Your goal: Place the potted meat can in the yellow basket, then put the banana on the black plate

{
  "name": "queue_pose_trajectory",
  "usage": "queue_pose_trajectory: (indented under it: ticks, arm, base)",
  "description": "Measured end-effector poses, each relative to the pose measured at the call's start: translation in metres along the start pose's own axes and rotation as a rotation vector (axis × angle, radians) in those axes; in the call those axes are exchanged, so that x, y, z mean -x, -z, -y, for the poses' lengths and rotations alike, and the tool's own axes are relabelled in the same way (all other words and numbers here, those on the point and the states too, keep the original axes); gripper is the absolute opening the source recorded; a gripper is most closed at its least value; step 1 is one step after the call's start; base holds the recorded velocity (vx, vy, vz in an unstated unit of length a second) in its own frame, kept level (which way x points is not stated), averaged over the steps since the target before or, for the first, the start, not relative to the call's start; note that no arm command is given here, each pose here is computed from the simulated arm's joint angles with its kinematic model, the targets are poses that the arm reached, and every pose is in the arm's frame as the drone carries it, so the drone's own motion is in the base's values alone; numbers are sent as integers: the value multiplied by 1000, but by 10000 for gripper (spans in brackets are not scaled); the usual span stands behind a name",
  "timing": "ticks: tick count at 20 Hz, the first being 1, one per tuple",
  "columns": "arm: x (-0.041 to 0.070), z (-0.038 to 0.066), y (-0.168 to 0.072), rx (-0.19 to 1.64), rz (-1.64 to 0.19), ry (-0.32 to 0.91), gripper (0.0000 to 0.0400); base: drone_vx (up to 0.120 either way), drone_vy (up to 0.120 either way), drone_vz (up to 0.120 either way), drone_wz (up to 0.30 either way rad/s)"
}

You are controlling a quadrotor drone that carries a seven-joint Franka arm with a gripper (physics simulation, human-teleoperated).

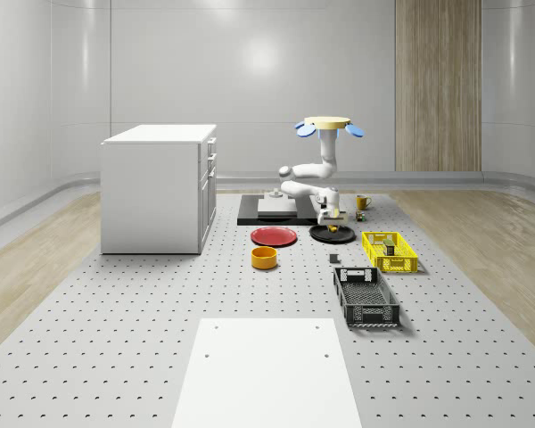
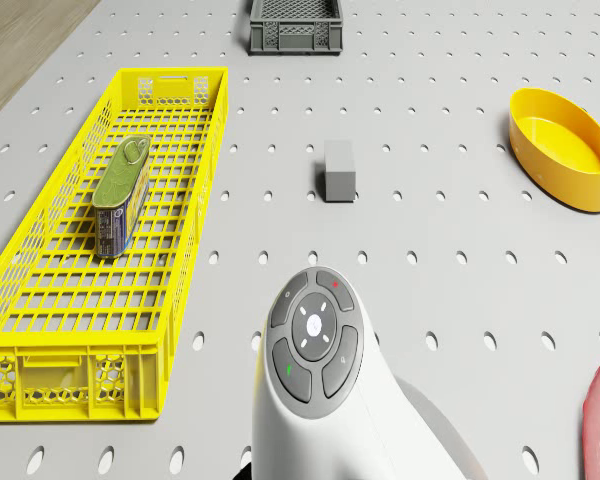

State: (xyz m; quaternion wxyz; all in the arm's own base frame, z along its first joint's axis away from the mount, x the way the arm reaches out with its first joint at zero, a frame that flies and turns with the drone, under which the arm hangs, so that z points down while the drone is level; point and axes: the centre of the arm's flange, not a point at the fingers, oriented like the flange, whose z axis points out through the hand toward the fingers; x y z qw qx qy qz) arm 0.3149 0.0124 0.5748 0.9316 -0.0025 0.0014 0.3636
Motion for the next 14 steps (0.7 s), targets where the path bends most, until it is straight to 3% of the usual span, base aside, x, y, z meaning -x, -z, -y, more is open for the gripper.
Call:
queue_pose_trajectory:
  ticks: [3,6,14]
  arm:
    - [0,0,-3,-1,2,-13,293]
    - [0,0,3,-2,4,-25,349]
    - [0,0,32,-3,6,-37,393]
  base:
    - [0,0,0,0]
    - [0,0,0,0]
    - [0,0,0,0]
